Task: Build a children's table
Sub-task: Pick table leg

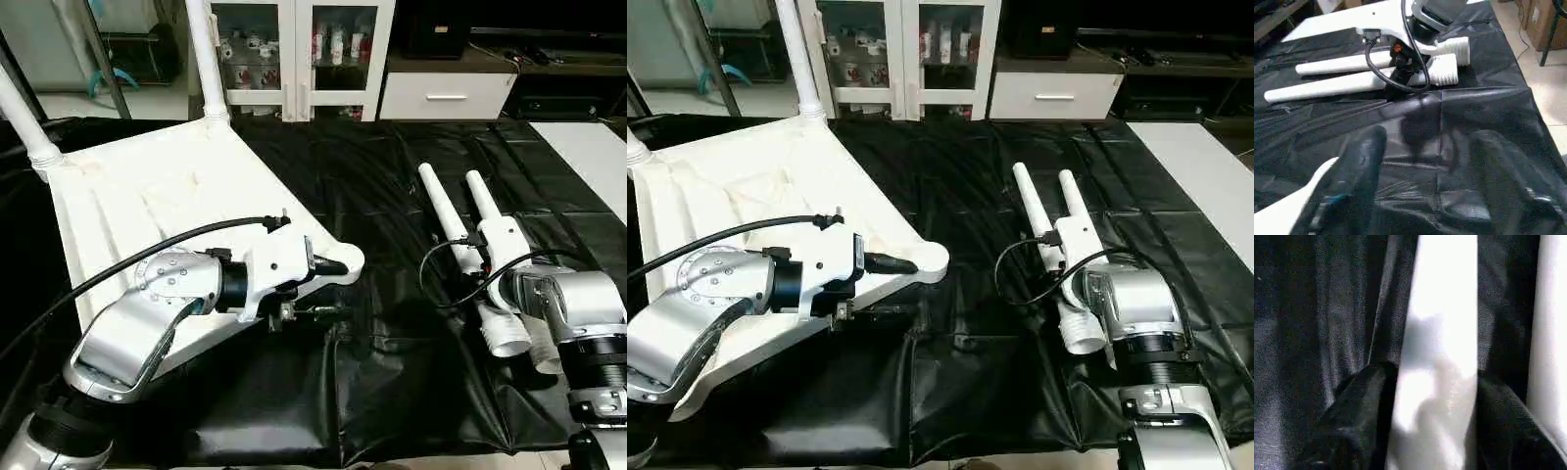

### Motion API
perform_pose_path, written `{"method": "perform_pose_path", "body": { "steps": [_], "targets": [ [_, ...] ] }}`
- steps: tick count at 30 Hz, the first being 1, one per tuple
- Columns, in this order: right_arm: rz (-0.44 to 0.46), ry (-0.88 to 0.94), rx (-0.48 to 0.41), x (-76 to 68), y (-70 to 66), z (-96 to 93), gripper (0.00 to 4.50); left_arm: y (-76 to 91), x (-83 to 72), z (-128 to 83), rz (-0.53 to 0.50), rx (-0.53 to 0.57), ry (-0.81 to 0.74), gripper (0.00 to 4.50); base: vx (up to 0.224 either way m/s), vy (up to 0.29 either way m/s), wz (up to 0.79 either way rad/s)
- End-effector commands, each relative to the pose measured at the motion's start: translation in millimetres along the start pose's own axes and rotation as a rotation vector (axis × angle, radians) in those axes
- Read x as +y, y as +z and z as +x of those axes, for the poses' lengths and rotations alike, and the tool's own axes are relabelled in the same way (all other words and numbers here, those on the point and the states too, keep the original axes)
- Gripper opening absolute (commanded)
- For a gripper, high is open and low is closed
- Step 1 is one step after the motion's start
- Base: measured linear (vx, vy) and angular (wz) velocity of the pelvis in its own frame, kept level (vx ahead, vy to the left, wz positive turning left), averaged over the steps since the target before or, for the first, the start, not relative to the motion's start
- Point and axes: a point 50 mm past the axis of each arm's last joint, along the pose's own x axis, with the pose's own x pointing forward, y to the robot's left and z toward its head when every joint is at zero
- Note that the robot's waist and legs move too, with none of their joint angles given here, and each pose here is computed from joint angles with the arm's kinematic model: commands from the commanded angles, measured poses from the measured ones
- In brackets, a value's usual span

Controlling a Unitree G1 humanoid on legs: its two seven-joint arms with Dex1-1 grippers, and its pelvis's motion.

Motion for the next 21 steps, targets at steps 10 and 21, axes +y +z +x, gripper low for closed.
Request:
{"method": "perform_pose_path", "body": {
  "steps": [10, 21],
  "targets": [
    [0.089, 0.082, -0.119, 11.7, 20.2, -9.9, 1.82, 7.7, 30.6, -12.3, -0.001, -0.051, 0.192, 3.76, 0.000, 0.000, 0.00],
    [-0.119, 0.391, -0.611, 67.7, 81.3, -60.3, 1.80, 31.7, 78.7, 3.1, -0.465, -0.357, 0.549, 3.76, 0.000, 0.000, 0.00]
  ]
}}
